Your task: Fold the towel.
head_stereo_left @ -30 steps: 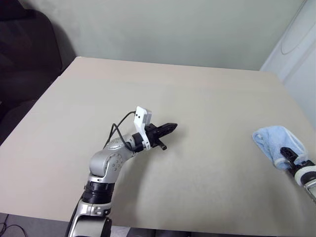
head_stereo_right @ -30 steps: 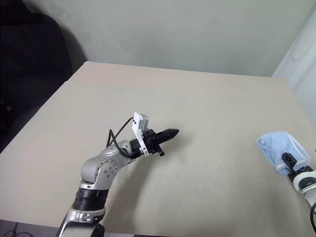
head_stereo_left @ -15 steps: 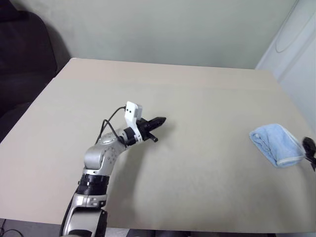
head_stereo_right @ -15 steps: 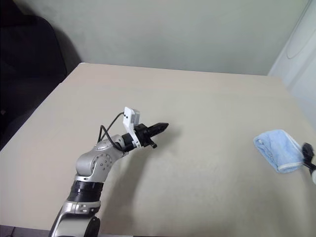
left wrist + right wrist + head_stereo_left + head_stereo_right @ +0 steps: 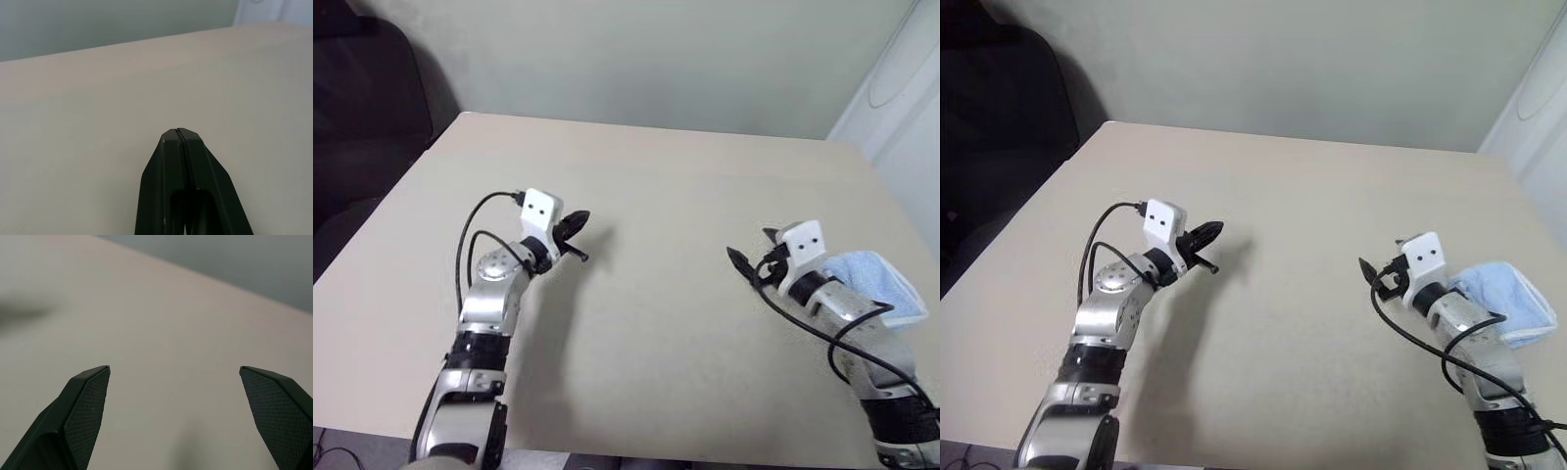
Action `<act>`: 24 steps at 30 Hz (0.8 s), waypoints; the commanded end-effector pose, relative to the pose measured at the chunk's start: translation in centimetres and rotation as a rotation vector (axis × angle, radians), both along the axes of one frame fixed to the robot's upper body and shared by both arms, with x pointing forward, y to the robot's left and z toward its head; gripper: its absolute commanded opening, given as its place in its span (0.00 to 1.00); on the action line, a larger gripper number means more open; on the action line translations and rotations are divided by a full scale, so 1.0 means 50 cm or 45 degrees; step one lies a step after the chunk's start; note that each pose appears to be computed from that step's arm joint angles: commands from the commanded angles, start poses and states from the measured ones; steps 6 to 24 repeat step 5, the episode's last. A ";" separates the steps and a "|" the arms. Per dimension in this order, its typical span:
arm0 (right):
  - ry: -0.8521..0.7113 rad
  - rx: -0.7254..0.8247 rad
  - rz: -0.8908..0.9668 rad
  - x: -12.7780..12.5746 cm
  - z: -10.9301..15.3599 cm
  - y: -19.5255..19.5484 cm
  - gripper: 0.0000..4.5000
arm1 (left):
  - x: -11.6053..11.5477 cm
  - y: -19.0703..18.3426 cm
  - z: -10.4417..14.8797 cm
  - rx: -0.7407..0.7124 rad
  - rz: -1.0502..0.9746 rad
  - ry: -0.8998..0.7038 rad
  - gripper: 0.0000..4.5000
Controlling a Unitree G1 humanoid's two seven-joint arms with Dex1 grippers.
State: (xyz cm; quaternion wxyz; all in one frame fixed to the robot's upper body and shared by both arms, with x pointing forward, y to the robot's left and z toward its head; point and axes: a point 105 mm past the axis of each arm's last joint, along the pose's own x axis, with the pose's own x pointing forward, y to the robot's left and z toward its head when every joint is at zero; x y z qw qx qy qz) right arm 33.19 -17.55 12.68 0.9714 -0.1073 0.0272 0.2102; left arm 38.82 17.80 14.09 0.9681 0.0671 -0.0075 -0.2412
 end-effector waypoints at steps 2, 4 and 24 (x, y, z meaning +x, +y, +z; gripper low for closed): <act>-0.061 0.008 0.033 -0.001 0.015 0.010 0.99 | -0.021 0.029 0.019 0.003 0.062 -0.059 0.00; -0.052 0.007 0.027 -0.004 0.011 0.007 0.99 | -0.027 0.039 0.008 0.016 0.075 -0.038 0.00; -0.045 0.003 0.022 -0.005 0.007 0.005 0.99 | -0.029 0.043 0.003 0.025 0.079 -0.028 0.00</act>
